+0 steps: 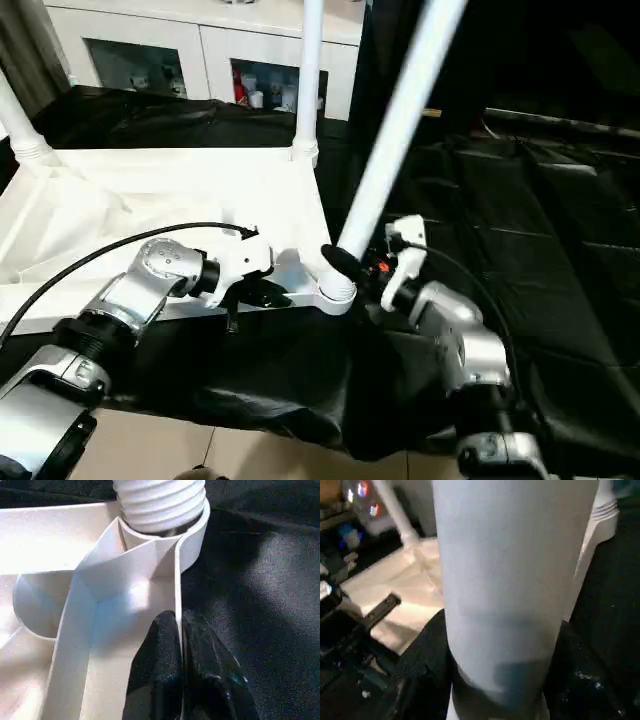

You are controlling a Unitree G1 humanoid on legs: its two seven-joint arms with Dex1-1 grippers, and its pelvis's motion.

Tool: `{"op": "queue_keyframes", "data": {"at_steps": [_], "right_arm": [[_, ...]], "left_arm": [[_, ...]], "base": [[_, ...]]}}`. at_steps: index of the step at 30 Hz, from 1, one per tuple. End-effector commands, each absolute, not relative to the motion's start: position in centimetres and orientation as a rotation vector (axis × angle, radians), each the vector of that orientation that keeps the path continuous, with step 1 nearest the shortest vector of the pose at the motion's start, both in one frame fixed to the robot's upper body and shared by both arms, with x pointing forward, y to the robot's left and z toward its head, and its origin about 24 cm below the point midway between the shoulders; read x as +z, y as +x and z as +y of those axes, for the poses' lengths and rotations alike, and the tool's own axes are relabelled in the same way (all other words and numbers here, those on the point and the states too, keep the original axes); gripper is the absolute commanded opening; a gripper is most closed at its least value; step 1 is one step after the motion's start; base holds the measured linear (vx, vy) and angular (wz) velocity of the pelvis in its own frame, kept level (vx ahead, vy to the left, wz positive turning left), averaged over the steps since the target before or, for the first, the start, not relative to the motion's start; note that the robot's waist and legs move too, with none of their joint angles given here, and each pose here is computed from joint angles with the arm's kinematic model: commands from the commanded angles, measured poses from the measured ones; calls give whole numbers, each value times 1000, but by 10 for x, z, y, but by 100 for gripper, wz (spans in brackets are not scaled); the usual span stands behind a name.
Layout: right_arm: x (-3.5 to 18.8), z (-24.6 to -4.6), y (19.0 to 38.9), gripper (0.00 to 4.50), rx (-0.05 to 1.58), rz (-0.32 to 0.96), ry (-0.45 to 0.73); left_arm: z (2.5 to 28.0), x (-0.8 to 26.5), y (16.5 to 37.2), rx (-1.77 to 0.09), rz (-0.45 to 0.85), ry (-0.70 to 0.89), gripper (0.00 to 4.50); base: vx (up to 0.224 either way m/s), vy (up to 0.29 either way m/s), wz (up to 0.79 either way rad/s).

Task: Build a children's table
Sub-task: Insert table leg to table base, then rotate leg to tighten

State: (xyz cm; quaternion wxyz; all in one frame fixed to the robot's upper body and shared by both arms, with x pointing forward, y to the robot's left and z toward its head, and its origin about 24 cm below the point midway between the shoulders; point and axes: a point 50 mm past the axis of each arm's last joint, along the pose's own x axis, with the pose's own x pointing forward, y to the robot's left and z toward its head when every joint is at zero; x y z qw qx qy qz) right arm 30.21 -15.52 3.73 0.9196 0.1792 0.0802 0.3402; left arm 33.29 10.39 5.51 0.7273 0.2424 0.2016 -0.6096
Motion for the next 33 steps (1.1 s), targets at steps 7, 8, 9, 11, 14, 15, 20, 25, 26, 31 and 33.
{"op": "queue_keyframes", "data": {"at_steps": [7, 8, 9, 11, 14, 15, 20, 25, 26, 31, 33], "right_arm": [[-10, -158, 269, 191, 594, 316, 221], [-9, -156, 269, 191, 601, 312, 192], [-8, -156, 269, 191, 604, 309, 179], [-7, -152, 269, 191, 632, 307, 152], [-4, -146, 273, 191, 685, 319, 95], [-4, -146, 273, 191, 688, 320, 93], [-3, -138, 279, 191, 819, 390, 38], [-6, -136, 275, 191, 894, 426, 43], [-6, -136, 275, 190, 894, 426, 43], [-18, -144, 260, 190, 958, 473, 73], [-19, -147, 257, 190, 974, 476, 77]], "left_arm": [[104, 61, 338, -1313, 399, 554, 0], [104, 61, 338, -1312, 399, 555, 0], [104, 61, 338, -1311, 399, 556, 0], [104, 60, 338, -1313, 399, 556, 0], [104, 60, 337, -1326, 396, 566, 0], [104, 60, 337, -1327, 395, 567, 0], [102, 59, 333, -1380, 374, 584, 0], [100, 60, 330, -1411, 355, 569, 0], [100, 60, 330, -1411, 355, 569, 0], [98, 65, 326, -1498, 305, 519, 0], [99, 66, 323, -1540, 300, 510, 0]], "base": [[0, 0, 0], [0, 0, 0], [0, 0, 0], [0, 0, 0], [0, 0, 0], [0, 0, 0], [0, 0, 0], [0, 0, 0], [0, 0, 0], [0, 0, 0], [0, 0, 0]]}}
